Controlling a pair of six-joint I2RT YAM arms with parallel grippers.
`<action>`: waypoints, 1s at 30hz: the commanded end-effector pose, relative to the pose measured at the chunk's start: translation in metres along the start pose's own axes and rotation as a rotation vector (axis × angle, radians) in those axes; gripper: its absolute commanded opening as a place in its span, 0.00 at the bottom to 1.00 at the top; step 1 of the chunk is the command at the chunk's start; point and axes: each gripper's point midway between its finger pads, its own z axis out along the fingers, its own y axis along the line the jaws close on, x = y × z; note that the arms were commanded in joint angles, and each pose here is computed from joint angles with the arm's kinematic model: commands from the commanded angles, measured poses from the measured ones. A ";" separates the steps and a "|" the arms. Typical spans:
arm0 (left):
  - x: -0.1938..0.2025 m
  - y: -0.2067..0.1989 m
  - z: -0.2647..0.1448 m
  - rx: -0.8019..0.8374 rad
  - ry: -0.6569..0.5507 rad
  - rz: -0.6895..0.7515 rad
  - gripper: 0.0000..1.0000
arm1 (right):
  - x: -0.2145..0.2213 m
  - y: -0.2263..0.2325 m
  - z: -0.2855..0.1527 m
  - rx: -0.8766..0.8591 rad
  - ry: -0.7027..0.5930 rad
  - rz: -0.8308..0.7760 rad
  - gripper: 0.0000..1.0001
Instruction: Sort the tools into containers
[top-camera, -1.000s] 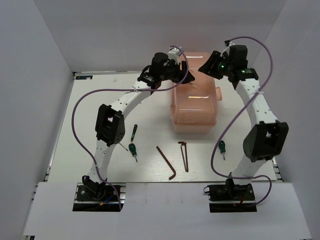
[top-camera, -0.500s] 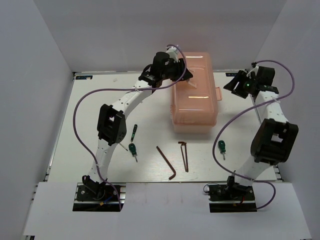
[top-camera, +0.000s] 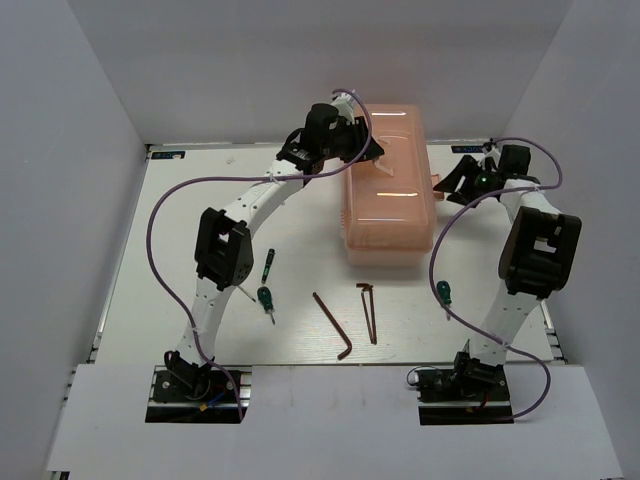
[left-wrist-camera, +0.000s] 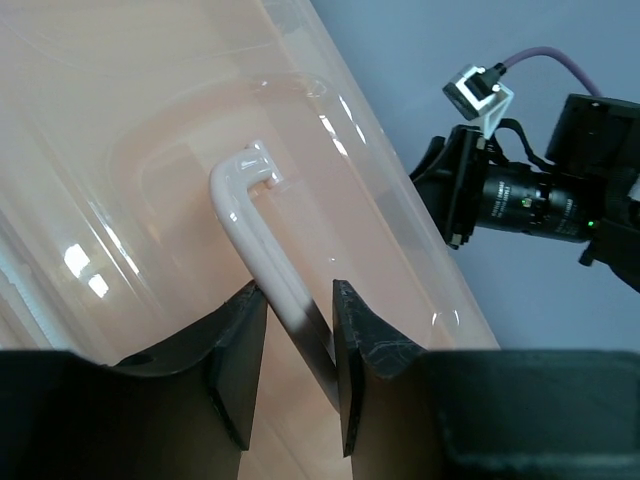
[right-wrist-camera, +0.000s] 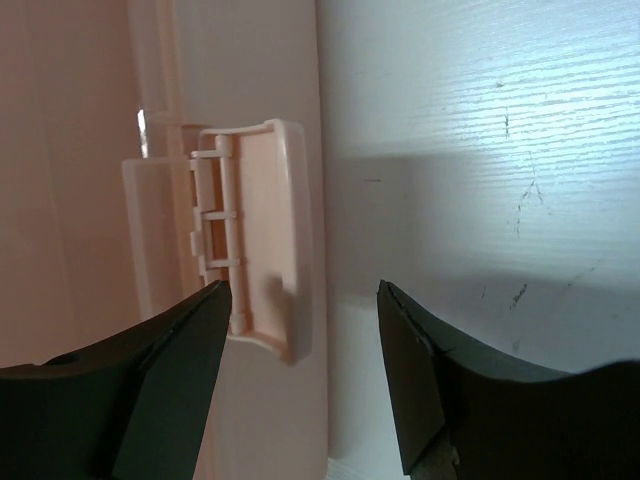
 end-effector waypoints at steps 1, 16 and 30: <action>0.029 0.010 0.006 -0.011 0.092 -0.037 0.42 | -0.024 0.014 0.003 -0.064 -0.047 -0.036 0.65; 0.034 0.004 0.016 0.015 0.099 -0.069 0.01 | -0.018 0.017 0.014 -0.164 -0.015 -0.054 0.04; -0.041 -0.025 -0.031 -0.017 -0.063 -0.008 0.00 | -0.026 -0.002 0.008 -0.034 -0.045 -0.094 0.00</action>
